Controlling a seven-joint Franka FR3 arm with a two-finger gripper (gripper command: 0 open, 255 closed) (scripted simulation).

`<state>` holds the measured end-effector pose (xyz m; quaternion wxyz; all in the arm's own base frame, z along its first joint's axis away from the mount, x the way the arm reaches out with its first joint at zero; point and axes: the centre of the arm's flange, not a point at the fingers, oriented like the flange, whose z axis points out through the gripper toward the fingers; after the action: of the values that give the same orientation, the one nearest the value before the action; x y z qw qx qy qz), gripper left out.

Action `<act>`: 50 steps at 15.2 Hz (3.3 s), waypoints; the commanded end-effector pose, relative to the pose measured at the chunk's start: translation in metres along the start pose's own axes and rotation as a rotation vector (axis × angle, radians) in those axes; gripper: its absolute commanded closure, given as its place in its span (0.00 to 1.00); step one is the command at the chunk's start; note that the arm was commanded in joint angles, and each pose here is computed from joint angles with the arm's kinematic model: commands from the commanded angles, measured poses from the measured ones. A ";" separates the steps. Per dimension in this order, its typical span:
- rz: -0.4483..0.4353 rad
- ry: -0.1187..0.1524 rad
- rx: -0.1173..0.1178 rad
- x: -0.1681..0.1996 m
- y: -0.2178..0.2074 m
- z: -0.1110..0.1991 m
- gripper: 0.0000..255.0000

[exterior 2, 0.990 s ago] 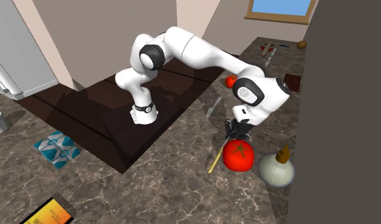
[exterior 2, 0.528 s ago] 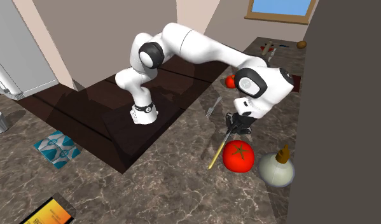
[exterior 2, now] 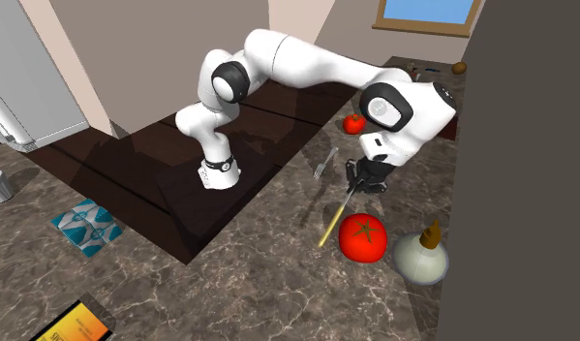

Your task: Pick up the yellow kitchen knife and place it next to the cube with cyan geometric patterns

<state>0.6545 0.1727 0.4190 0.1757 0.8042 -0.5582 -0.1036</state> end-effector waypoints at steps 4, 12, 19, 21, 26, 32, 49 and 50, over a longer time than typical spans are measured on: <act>0.000 0.000 0.000 0.002 0.010 -0.024 1.00; 0.000 0.000 0.000 0.003 0.027 -0.063 1.00; 0.000 0.000 0.000 0.041 0.066 -0.061 1.00; 0.000 0.000 0.000 0.060 0.083 -0.053 1.00; 0.000 0.000 0.000 0.107 0.125 -0.033 1.00; 0.000 0.000 0.000 0.164 0.175 -0.010 1.00; 0.000 0.000 0.000 0.325 0.316 0.057 1.00; 0.000 0.000 0.000 0.334 0.325 0.061 1.00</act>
<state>0.4765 -0.2377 0.5032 0.1757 0.8038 -0.5588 -0.1038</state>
